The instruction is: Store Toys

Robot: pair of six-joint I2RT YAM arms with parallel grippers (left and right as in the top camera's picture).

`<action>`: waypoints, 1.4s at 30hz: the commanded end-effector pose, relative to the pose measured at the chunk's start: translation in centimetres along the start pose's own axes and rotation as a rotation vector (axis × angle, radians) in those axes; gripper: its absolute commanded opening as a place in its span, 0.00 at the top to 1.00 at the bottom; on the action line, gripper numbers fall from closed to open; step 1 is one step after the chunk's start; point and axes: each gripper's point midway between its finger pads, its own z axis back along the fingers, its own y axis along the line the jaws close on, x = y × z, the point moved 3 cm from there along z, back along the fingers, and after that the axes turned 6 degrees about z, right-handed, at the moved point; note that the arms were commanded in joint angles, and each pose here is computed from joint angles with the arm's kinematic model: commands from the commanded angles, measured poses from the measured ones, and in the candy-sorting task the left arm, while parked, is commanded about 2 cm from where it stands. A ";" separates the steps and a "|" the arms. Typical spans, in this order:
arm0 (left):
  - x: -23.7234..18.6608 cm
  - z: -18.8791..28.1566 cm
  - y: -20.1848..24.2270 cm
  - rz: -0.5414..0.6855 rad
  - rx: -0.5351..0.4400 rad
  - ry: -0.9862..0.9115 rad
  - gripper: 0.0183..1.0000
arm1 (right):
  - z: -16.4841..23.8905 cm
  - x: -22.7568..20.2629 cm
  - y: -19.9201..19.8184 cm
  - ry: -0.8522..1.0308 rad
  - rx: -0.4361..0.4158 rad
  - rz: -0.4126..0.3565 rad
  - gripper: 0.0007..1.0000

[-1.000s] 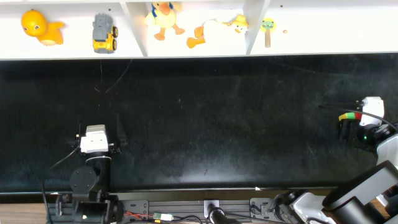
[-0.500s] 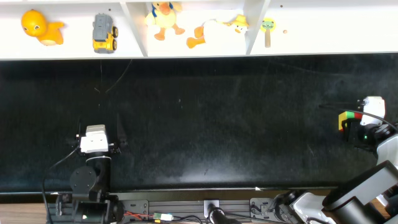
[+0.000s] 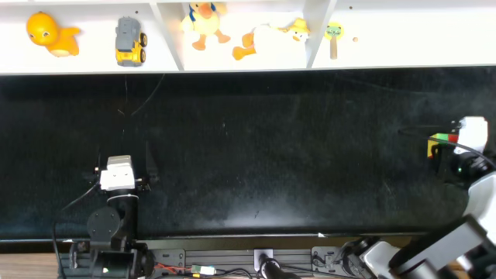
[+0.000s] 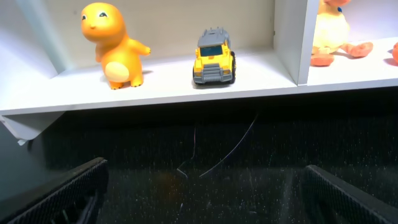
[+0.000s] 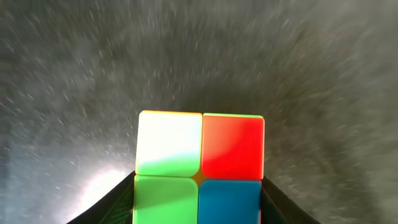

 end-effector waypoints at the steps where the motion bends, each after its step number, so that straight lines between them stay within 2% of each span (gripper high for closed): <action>1: 0.1 0.1 -0.2 -0.014 -0.012 -0.008 0.00 | 2.1 2.6 0.2 -0.098 -0.026 0.013 0.66; 13: 0.1 0.1 -0.2 -0.014 -0.012 -0.008 0.00 | 5.0 9.9 0.0 -0.230 -0.046 0.025 0.68; 18: 0.1 0.1 -0.2 -0.014 -0.012 -0.008 0.00 | 5.4 12.0 0.6 -0.240 -0.008 0.046 0.71; 25: 0.1 0.1 -0.2 -0.014 -0.012 -0.008 0.00 | 4.0 14.0 0.5 -0.237 0.055 0.023 0.71; 36: 0.1 0.1 -0.2 -0.014 -0.012 -0.008 0.00 | 0.6 17.3 1.3 -0.214 0.140 0.038 0.74; 42: 0.1 0.1 -0.2 -0.014 -0.012 -0.008 0.00 | -1.3 19.1 1.9 -0.209 0.163 0.071 0.74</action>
